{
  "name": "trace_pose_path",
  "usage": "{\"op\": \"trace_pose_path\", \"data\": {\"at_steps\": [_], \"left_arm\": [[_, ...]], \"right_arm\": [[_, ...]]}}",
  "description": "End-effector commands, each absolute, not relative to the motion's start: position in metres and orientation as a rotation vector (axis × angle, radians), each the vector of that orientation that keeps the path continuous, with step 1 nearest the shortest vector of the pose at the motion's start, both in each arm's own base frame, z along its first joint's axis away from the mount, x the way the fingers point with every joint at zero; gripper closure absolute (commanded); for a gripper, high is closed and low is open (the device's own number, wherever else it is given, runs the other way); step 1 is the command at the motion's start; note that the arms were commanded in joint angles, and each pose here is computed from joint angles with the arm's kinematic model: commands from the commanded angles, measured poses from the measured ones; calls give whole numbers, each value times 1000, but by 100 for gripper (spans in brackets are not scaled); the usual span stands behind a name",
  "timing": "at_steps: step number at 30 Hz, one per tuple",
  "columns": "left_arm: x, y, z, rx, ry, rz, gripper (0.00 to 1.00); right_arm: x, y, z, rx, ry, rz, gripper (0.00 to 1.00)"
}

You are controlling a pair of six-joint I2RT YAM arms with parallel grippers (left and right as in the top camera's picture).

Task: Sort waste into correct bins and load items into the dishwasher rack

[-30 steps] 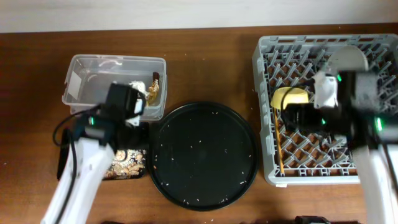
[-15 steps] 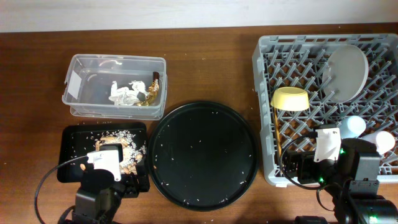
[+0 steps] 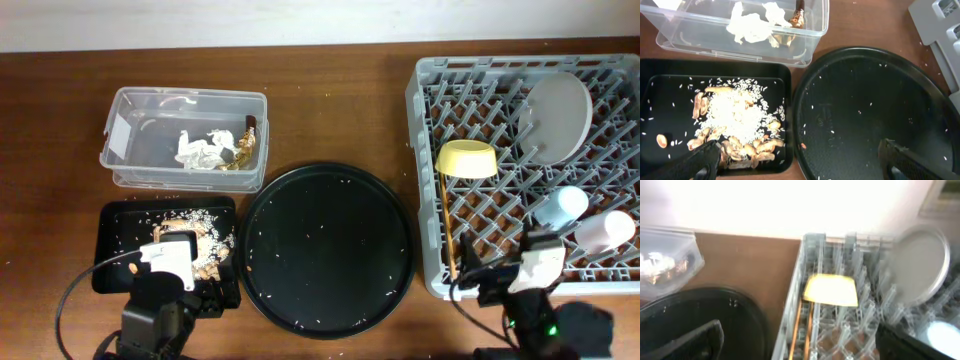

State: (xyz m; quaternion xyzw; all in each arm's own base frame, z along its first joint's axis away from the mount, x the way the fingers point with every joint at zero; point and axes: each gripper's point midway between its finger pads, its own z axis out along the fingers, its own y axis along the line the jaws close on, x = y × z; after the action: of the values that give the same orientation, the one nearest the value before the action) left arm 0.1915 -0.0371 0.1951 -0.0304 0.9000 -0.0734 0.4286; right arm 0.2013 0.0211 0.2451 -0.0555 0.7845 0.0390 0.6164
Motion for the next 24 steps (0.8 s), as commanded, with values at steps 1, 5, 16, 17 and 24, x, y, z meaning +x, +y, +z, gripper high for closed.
{"op": "trace_pose_path", "data": {"at_steps": [1,5,16,17,24], "left_arm": [[191,-35,194,-91,2246,-176,1],[191,-35,194,-92,2246,-176,1],[191,-35,194,-91,2246,-177,1],[191,-35,194,-91,2246,-176,0],[191,-35,194,-91,2246,-176,1]], "right_arm": [[209,23,231,-143,1659,78,2],[231,17,211,-120,1592,46,2],[243,4,155,-60,1687,-12,2],[243,4,155,-60,1687,-12,2],[243,4,155,-60,1687,-12,2]]}}
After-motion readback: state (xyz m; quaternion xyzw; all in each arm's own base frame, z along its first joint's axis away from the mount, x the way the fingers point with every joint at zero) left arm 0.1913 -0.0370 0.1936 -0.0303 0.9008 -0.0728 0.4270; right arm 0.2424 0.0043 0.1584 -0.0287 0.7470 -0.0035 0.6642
